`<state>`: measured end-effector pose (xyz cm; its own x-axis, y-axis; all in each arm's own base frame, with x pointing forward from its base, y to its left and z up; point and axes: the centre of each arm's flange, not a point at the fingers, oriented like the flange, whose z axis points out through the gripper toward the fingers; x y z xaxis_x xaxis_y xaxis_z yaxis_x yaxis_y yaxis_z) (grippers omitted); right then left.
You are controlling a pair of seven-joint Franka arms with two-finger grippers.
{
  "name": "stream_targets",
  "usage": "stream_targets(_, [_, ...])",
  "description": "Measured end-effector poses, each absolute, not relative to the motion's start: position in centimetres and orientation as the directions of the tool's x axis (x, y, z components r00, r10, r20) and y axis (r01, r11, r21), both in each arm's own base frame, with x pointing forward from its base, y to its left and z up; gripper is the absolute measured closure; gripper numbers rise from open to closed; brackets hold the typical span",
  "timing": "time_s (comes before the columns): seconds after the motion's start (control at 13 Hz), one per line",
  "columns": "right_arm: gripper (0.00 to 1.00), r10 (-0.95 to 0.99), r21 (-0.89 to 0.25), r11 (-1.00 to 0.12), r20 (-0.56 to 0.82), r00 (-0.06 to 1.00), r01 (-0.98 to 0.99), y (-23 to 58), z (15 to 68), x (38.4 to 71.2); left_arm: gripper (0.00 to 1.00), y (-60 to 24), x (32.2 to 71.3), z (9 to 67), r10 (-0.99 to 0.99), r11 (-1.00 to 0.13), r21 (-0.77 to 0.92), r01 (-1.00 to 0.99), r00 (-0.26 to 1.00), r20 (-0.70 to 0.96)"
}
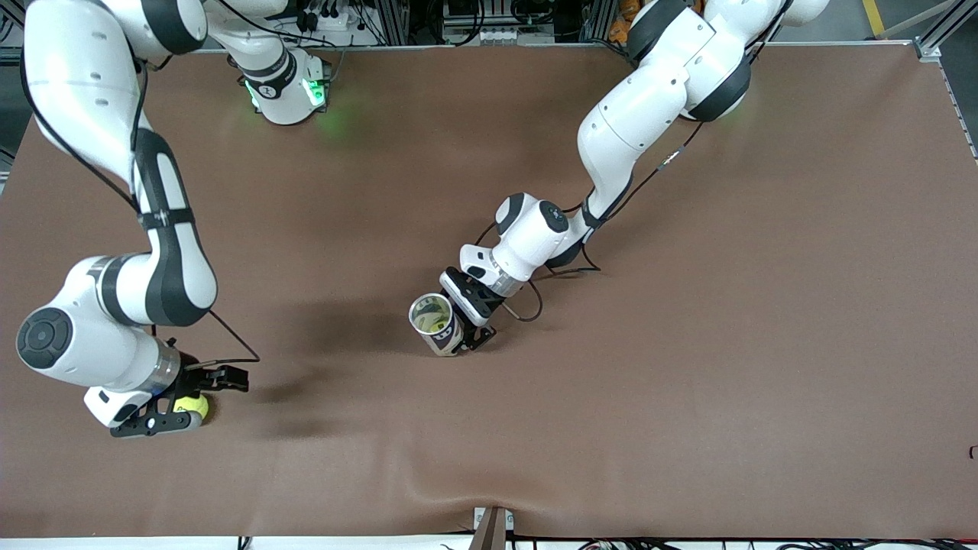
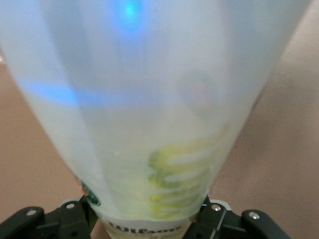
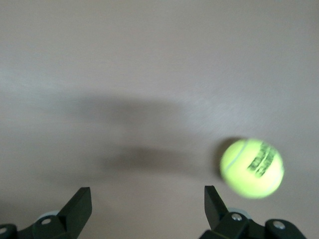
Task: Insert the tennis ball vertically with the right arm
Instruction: 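Reach the right gripper to the second tennis ball and grasp it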
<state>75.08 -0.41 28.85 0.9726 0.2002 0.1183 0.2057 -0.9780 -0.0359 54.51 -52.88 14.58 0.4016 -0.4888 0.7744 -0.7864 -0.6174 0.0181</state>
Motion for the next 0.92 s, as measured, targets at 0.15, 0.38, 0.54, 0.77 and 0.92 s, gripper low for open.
stream_targets(0.15, [0.0, 0.289, 0.005, -0.956, 0.17, 0.942, 0.293, -3.4, 26.7, 75.7, 0.26, -52.9, 54.5, 14.6, -0.489, -0.617, 0.018, -0.786, 0.402, 0.774])
stream_targets(0.38, [0.0, 0.438, 0.069, -0.898, 0.202, 0.876, 0.434, -6.8, 24.0, 75.9, 0.26, -52.9, 54.5, 14.6, -0.489, -0.618, 0.018, -0.786, 0.402, 0.775])
stream_targets(0.54, [0.0, 0.497, 0.092, -0.868, 0.201, 0.844, 0.489, -8.4, 22.5, 75.8, 0.26, -52.9, 54.5, 14.6, -0.489, -0.618, 0.018, -0.786, 0.402, 0.775])
stream_targets(0.77, [0.0, 0.531, 0.095, -0.847, 0.189, 0.826, 0.523, -8.7, 21.6, 75.7, 0.26, -52.9, 54.5, 14.6, -0.489, -0.618, 0.018, -0.786, 0.402, 0.775])
stream_targets(0.92, [0.0, 0.569, 0.098, -0.822, 0.179, 0.803, 0.561, -8.6, 21.1, 75.6, 0.26, -52.9, 54.5, 14.6, -0.489, -0.618, 0.018, -0.786, 0.401, 0.775])
